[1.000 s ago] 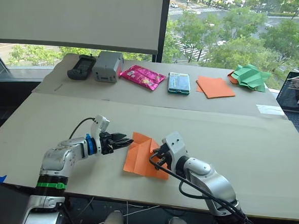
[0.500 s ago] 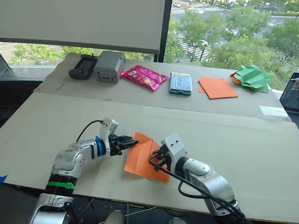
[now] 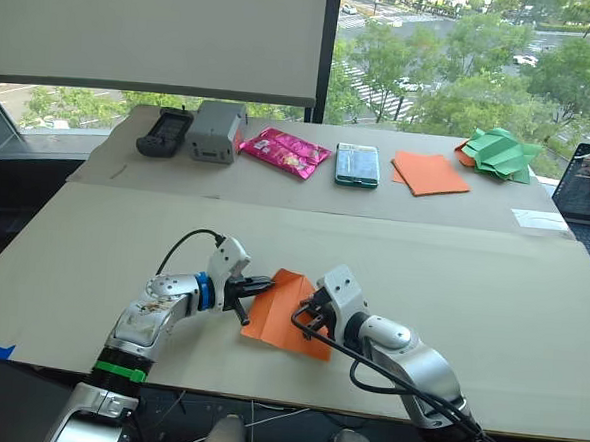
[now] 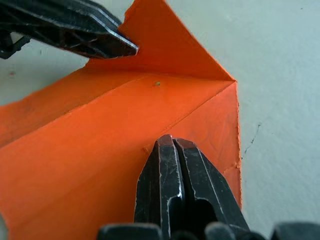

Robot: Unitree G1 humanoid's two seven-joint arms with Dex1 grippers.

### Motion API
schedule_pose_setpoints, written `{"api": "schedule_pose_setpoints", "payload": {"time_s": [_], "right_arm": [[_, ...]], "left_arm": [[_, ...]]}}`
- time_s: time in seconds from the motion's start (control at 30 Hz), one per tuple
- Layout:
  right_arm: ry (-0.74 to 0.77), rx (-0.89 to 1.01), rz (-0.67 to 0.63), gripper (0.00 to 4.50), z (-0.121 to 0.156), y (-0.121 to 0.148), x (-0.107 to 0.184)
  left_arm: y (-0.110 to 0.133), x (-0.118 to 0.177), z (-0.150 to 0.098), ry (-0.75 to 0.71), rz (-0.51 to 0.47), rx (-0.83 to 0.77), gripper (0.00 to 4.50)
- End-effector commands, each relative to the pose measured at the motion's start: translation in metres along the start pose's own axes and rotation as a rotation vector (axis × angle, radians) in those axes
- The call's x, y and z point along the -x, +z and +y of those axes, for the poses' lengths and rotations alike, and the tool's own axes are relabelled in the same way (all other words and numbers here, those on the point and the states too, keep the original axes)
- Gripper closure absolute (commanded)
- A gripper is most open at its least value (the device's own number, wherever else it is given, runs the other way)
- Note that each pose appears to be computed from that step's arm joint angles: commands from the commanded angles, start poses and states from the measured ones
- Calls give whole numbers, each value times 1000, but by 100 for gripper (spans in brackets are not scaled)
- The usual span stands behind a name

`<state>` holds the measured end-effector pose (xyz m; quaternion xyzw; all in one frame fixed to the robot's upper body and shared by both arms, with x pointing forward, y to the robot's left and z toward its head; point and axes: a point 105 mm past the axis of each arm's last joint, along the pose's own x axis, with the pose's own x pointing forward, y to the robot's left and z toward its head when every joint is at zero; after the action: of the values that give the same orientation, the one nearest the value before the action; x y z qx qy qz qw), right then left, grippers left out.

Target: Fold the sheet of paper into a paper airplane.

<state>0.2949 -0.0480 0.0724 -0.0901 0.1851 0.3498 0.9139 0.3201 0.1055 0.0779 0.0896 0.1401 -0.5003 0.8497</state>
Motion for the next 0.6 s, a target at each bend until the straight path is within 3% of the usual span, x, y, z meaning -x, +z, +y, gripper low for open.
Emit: {"api": "schedule_pose_setpoints", "payload": {"time_s": [0.03, 0.13, 0.6], "right_arm": [[-18, -16, -61, 450, -3, 13, 1], [-23, -21, -63, 450, -4, 13, 1], [-94, -66, -183, 450, -17, 34, 7]], "left_arm": [[-4, -4, -13, -56, 69, -212, 448], [-9, -6, -14, -65, 95, -298, 448], [-30, -9, -14, -102, 183, -362, 448]]}}
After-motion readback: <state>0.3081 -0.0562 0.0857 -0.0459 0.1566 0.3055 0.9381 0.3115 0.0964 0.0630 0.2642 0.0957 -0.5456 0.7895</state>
